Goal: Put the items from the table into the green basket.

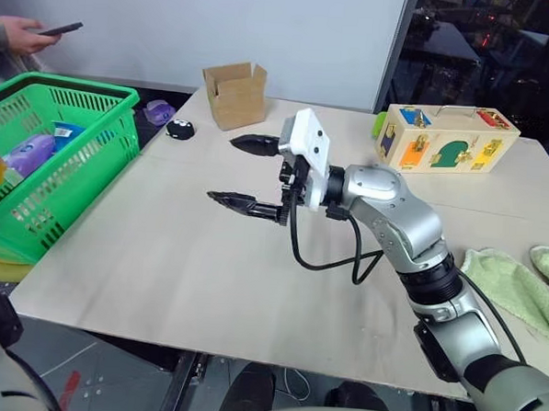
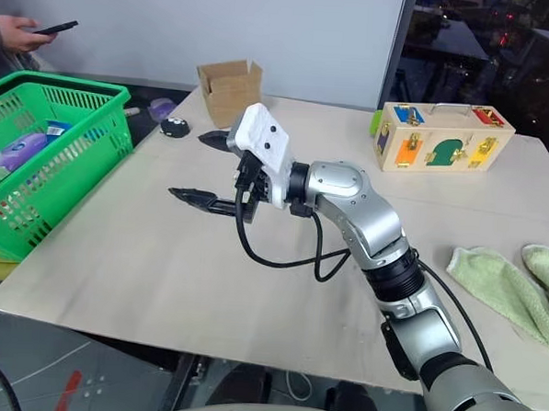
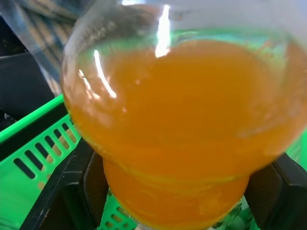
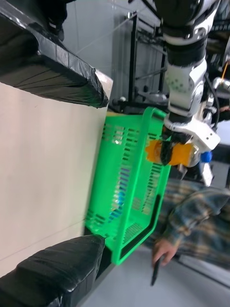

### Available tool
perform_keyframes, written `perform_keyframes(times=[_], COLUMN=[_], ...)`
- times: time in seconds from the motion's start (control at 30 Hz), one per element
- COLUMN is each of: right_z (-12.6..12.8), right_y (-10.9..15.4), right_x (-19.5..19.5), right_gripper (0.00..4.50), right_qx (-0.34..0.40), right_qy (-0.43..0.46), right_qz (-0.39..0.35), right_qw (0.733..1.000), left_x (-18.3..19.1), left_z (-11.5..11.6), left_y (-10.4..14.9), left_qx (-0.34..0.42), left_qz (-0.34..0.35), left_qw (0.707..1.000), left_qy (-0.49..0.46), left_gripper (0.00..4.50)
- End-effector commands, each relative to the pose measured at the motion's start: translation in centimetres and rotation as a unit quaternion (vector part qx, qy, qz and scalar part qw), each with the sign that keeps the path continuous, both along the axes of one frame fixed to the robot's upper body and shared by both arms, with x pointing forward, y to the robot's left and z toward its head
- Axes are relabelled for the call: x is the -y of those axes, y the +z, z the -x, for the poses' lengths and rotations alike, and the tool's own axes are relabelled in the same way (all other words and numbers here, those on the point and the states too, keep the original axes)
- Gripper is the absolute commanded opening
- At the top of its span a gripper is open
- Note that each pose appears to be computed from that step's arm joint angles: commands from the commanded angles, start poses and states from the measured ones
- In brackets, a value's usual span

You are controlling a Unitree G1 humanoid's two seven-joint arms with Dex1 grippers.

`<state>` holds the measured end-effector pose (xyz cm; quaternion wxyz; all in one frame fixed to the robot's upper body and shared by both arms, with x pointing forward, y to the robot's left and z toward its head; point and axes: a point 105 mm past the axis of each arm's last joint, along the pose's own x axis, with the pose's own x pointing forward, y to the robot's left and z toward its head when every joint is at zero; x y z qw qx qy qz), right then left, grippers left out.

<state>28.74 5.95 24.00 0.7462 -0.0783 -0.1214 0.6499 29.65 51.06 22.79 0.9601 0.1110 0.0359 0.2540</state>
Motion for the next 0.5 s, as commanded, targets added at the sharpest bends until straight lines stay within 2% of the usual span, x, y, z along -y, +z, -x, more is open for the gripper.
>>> perform_keyframes(times=[0.03, 0.27, 0.5], right_z=[0.2, 0.2, 0.6], right_y=[1.8, 1.9, 3.0], right_x=[0.5, 0.5, 0.5], right_gripper=[4.50, 4.50, 4.50], right_qx=[0.019, 0.008, 0.010], right_qy=[-0.010, -0.015, -0.007], right_qz=[-0.023, -0.031, -0.056], right_qw=[0.999, 0.999, 0.998], left_x=[0.1, 0.1, -0.2], left_z=[-0.1, -0.2, 0.1], left_y=[2.6, 1.8, 0.0], left_qx=[0.037, 0.027, -0.016], left_qz=[-0.035, -0.030, -0.027], left_qw=[0.999, 0.999, 0.999], left_qy=[0.000, 0.004, 0.013], left_gripper=[3.11, 3.11, 3.11])
